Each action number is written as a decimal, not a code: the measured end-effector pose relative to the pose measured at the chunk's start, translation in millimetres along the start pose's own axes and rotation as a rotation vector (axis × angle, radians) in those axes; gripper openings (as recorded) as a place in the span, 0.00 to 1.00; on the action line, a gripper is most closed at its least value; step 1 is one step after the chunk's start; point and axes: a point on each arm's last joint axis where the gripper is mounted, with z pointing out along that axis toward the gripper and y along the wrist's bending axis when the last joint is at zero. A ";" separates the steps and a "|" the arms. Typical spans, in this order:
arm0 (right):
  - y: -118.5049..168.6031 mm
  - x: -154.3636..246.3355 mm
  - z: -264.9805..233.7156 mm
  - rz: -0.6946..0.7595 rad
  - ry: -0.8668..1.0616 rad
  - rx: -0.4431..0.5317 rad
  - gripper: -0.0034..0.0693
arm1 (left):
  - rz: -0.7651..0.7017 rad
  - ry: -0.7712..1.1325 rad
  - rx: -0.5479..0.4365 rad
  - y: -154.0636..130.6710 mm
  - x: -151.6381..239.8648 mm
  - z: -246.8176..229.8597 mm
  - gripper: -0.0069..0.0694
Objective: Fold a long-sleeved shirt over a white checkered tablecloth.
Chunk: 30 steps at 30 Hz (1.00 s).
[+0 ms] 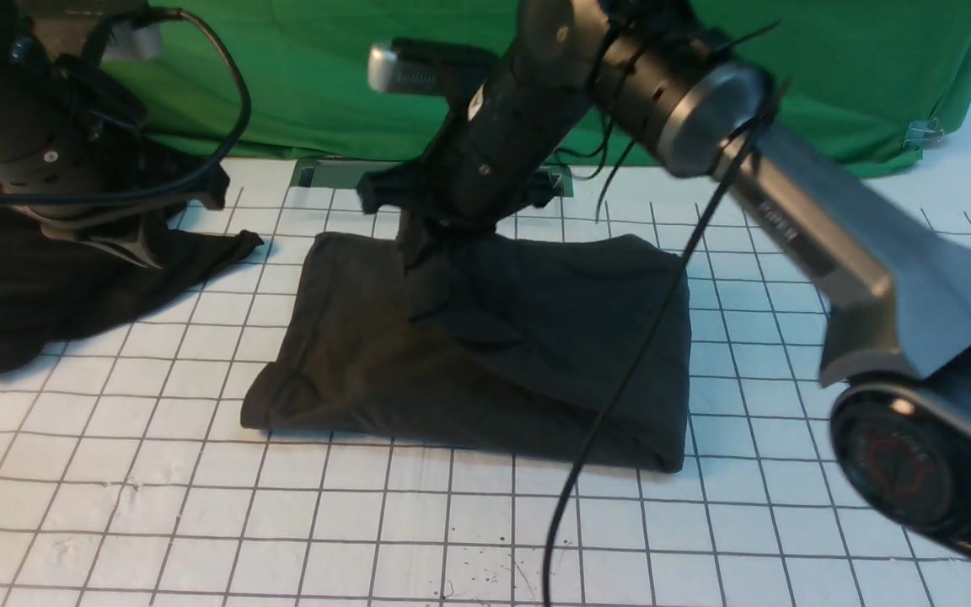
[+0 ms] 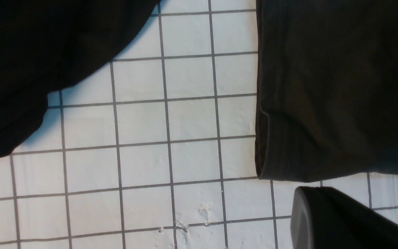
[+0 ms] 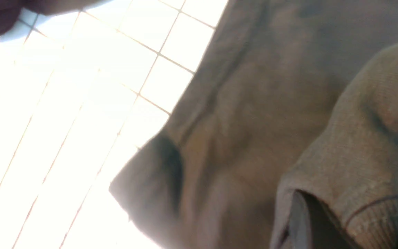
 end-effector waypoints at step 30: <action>-44.1 17.2 -177.1 -0.252 -0.067 0.185 0.06 | -0.079 -0.010 0.208 -21.7 -20.6 93.1 0.30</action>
